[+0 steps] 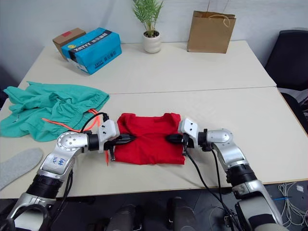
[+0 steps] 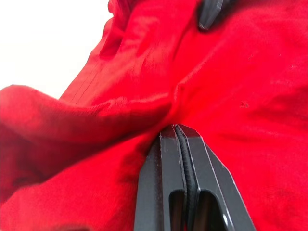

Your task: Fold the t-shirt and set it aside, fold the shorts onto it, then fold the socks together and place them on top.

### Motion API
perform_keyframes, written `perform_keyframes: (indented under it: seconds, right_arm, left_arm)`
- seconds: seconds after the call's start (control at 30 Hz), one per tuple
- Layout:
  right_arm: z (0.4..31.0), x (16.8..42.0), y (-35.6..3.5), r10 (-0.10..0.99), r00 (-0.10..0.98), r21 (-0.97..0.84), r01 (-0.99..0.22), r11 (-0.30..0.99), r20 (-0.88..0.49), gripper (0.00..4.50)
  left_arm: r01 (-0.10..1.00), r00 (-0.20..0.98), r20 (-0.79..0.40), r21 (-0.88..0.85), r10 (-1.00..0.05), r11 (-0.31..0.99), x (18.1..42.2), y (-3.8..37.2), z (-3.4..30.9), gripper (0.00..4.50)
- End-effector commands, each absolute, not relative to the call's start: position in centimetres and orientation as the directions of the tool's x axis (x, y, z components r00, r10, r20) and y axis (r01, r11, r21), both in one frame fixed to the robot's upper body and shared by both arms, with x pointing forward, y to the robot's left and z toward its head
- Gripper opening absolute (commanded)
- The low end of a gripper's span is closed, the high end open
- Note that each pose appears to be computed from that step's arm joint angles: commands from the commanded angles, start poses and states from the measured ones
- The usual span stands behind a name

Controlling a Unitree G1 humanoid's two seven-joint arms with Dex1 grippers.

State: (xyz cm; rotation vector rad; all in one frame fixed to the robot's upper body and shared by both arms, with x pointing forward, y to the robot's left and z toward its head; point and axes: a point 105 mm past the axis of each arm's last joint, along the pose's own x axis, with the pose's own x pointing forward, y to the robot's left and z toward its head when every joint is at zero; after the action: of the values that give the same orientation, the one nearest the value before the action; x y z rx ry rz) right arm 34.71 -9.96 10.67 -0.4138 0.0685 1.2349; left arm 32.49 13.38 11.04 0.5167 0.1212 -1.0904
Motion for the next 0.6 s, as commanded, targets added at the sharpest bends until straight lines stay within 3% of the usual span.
perform_keyframes:
  seconds: [0.03, 0.33, 0.47, 0.6]
  right_arm:
    - [12.2, 35.9, -9.9, 0.900, 0.381, -0.311, -0.899, 0.308, -0.211, 0.00]
    - [13.0, 36.9, -9.7, 0.894, 0.421, -0.309, -0.880, 0.361, -0.155, 0.00]
    - [14.2, 38.2, -9.6, 0.864, 0.498, -0.304, -0.837, 0.456, -0.077, 0.00]
    - [15.2, 40.5, -10.1, 0.777, 0.630, -0.305, -0.742, 0.597, -0.010, 0.00]
  left_arm:
    - [0.838, 0.511, -0.282, 0.371, -0.812, 0.399, 33.4, 13.4, 12.5, 0.04]
    - [0.849, 0.502, -0.264, 0.332, -0.824, 0.411, 33.2, 14.0, 12.6, 0.04]
    - [0.859, 0.499, -0.255, 0.272, -0.828, 0.434, 33.3, 14.2, 12.7, 0.04]
    - [0.887, 0.460, -0.362, 0.234, -0.811, 0.398, 32.2, 15.1, 10.7, 0.04]
